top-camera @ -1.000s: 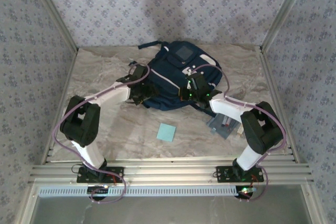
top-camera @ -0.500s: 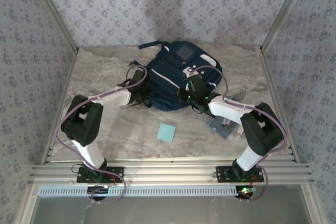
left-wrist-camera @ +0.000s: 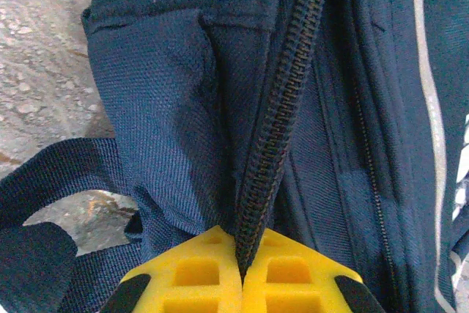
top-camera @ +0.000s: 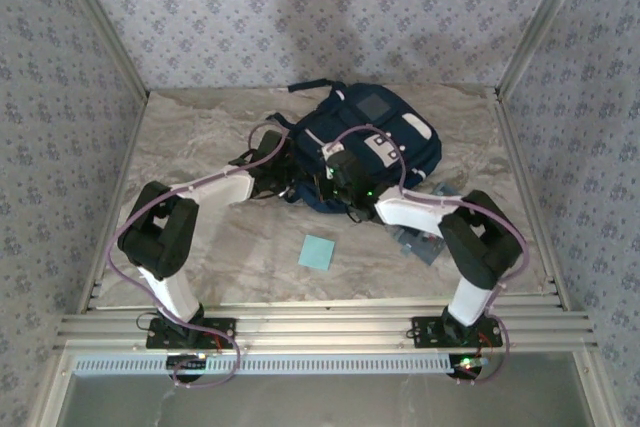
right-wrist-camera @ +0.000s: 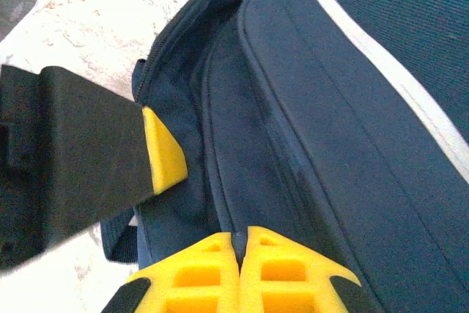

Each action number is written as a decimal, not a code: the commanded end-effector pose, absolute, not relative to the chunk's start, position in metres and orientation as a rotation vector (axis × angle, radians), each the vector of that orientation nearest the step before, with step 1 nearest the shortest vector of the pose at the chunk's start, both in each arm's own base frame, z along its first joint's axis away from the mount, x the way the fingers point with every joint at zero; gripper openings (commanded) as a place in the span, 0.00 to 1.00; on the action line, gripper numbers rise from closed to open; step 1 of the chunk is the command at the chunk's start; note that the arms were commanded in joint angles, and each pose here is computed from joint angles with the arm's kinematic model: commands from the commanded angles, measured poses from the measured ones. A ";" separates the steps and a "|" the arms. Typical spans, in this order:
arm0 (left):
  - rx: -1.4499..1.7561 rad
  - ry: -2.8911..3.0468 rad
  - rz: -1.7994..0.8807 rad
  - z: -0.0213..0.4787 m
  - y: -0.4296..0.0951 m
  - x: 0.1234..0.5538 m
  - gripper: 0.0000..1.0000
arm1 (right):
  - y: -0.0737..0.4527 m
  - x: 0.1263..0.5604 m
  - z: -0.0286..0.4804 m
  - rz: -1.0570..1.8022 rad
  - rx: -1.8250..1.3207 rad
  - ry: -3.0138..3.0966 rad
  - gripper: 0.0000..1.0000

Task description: Pack books, pencil case, and school supplies into a backpack

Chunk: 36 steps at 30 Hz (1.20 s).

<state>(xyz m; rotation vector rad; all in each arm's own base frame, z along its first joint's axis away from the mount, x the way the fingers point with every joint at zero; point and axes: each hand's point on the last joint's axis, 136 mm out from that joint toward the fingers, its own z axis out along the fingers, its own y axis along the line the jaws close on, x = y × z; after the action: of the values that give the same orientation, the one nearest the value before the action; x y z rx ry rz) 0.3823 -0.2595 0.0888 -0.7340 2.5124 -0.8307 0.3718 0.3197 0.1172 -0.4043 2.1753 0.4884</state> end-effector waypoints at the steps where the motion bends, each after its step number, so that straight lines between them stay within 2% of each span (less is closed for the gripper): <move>1: -0.588 2.459 -1.117 0.140 -0.311 0.373 0.00 | 0.364 0.398 0.161 0.607 -0.417 2.017 0.00; 17: -0.608 2.473 -1.099 0.133 -0.301 0.357 0.00 | 0.372 0.509 0.144 0.603 -0.163 2.085 0.00; 24: -0.613 2.473 -1.094 0.135 -0.296 0.351 0.00 | 0.374 0.544 0.142 0.609 -0.100 2.067 0.00; 36: -0.622 2.484 -1.052 0.134 -0.280 0.340 0.00 | 0.322 0.613 0.135 0.587 0.069 2.060 0.00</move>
<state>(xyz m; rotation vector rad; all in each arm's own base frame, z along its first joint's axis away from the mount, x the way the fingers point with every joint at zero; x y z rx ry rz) 0.3945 -0.2440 0.1126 -0.7879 2.3259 -0.8461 0.5336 0.3886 0.1153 -0.1541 2.2540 0.7128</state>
